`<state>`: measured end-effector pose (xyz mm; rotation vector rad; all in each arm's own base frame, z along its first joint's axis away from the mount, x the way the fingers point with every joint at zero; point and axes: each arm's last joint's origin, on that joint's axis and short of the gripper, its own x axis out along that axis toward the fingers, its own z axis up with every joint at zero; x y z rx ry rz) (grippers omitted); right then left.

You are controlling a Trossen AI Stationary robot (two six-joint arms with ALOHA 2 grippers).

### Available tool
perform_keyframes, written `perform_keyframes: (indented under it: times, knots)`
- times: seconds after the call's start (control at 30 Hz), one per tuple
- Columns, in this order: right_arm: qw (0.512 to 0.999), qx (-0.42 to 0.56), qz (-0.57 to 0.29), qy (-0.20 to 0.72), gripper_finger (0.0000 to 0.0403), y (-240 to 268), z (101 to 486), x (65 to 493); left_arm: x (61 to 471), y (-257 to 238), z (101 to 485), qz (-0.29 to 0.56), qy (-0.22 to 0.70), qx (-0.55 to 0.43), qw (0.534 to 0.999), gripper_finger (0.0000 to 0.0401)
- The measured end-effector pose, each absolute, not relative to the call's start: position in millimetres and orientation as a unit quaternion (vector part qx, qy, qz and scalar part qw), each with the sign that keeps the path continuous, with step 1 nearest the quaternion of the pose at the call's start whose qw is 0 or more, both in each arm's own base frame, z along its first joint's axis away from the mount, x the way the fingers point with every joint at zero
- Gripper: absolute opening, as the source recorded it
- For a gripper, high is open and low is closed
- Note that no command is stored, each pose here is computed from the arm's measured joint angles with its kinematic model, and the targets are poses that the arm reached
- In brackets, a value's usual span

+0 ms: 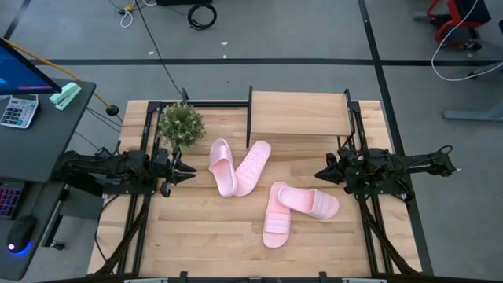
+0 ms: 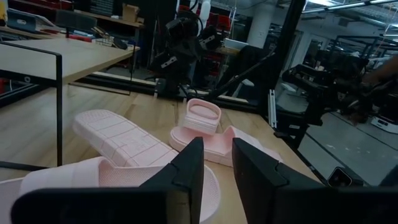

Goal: Pick and place slides into the shelf
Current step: Put the bottom right pink slide on the shelf

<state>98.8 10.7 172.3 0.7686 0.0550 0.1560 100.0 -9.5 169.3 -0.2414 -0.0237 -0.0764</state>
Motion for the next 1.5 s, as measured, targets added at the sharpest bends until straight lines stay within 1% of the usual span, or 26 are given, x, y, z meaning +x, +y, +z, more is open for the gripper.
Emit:
perform_keyframes:
  times: [0.23, 0.33, 0.4, 0.5, 0.63, 0.77, 0.87, 0.97, 1.13, 1.3, 1.5]
  knots:
    - [0.867, 0.493, 0.063, 0.031, 0.0013, 10.2, 172.5, 98.9, 100.0, -9.5, 170.3, -0.039, -0.017, -0.122, 0.992, 0.0084]
    - [0.851, 0.522, 0.047, 0.021, 0.0006, 9.1, 172.8, 99.0, 99.8, -9.5, 172.2, -0.04, -0.025, -0.171, 0.984, 0.008]
    - [0.841, 0.541, 0.027, -0.001, 0.0004, 7.5, 174.6, 99.1, 99.9, -8.6, 172.7, -0.027, -0.029, -0.203, 0.978, 0.0078]
    - [0.838, 0.544, 0.006, -0.033, 0.0005, 5.4, 180.2, 98.5, 99.6, -7.3, 176.3, -0.011, -0.051, -0.233, 0.971, 0.0079]
    - [0.868, 0.494, -0.007, -0.052, 0.0004, 4.2, 201.9, 97.0, 98.7, -6.8, 182.6, -0.013, -0.085, -0.25, 0.965, 0.0079]
    - [0.896, 0.444, -0.023, -0.015, 0.0003, 4.7, 225.4, 99.9, 98.9, -6.6, 183.3, -0.007, -0.078, -0.249, 0.965, 0.0078]
    - [0.901, 0.432, -0.018, 0.036, 0.0011, 6.7, 242.1, 105.6, 99.7, -6.6, 192.0, -0.006, -0.081, -0.249, 0.965, 0.0084]
    - [0.886, 0.449, -0.013, 0.115, 0.0021, 9.8, 252.7, 113.1, 102.9, -6.7, 200.2, 0.001, -0.07, -0.248, 0.966, 0.0091]
    - [0.842, 0.49, -0.015, 0.224, 0.0031, 14.3, 265.1, 125.2, 112.7, -6.4, 221.3, 0.028, -0.056, -0.247, 0.967, 0.01]
    - [0.832, 0.494, -0.017, 0.251, 0.0032, 16.3, 274.3, 137.8, 131.0, -8.0, 253.5, 0.035, -0.042, -0.243, 0.968, 0.0107]
    - [0.852, 0.463, -0.003, 0.244, 0.0033, 16.8, 288.5, 144.0, 160.6, -11.2, 292.0, 0.038, -0.028, -0.191, 0.98, 0.0116]
